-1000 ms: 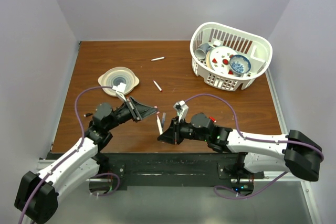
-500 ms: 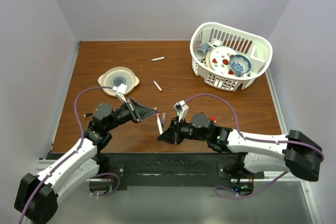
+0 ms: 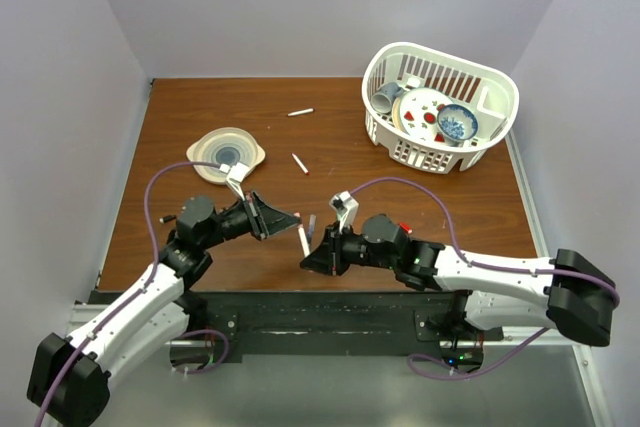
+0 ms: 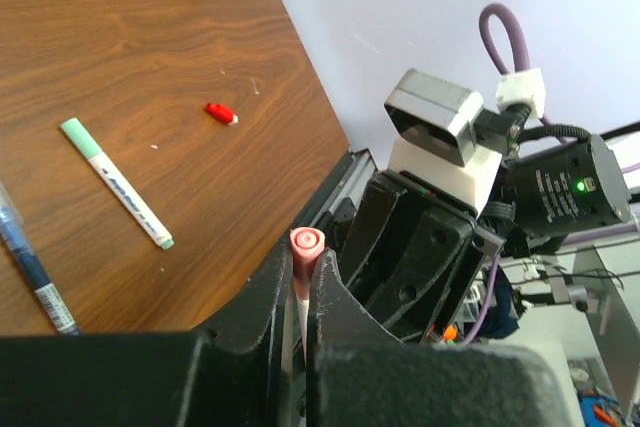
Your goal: Insert the pens into the pen caps
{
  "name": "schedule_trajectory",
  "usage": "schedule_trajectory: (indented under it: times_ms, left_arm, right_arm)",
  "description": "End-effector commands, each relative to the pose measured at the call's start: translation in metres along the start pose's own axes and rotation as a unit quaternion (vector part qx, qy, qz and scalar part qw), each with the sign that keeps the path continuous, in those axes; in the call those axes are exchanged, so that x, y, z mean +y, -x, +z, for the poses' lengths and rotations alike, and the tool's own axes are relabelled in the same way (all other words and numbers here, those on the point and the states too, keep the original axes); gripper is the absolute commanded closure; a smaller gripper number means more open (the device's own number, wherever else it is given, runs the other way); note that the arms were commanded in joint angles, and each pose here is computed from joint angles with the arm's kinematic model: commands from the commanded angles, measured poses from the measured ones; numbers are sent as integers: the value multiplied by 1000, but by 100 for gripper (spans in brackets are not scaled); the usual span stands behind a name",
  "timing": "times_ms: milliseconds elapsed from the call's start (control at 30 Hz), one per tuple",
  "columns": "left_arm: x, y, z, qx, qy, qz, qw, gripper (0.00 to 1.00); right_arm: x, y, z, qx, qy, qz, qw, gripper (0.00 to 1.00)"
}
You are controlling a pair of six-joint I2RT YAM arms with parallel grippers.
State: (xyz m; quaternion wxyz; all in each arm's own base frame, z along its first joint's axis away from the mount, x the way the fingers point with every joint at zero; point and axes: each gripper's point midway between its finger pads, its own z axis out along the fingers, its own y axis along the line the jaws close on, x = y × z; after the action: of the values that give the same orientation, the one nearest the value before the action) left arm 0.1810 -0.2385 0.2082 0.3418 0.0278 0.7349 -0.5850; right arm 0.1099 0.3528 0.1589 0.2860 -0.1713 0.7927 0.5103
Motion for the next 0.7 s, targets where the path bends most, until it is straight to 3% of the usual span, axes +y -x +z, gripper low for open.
schedule_trajectory:
  times_ms: [0,267,333,367,400,467,667]
  left_arm:
    - [-22,-5,-2,17,-54,15,998,100]
    - [-27,-8,-7,15,-69,11,997,99]
    - [-33,-6,-8,16,-76,16,997,83]
    - [-35,-5,-8,17,-80,22,996,69]
    - [-41,-1,-8,15,-83,29,996,63]
    - [-46,4,-8,11,-84,44,995,55]
    - [-72,24,-12,-25,-108,71,991,48]
  right_arm:
    - [28,44,1,-63,21,-25,997,100]
    - [37,62,5,-78,16,-52,995,100]
    - [39,65,5,-80,16,-62,995,100]
    - [41,65,4,-76,21,-64,995,100]
    - [43,65,2,-77,25,-67,994,100]
    - [44,63,-1,-75,29,-70,994,100]
    - [46,64,-20,-88,33,-77,993,100]
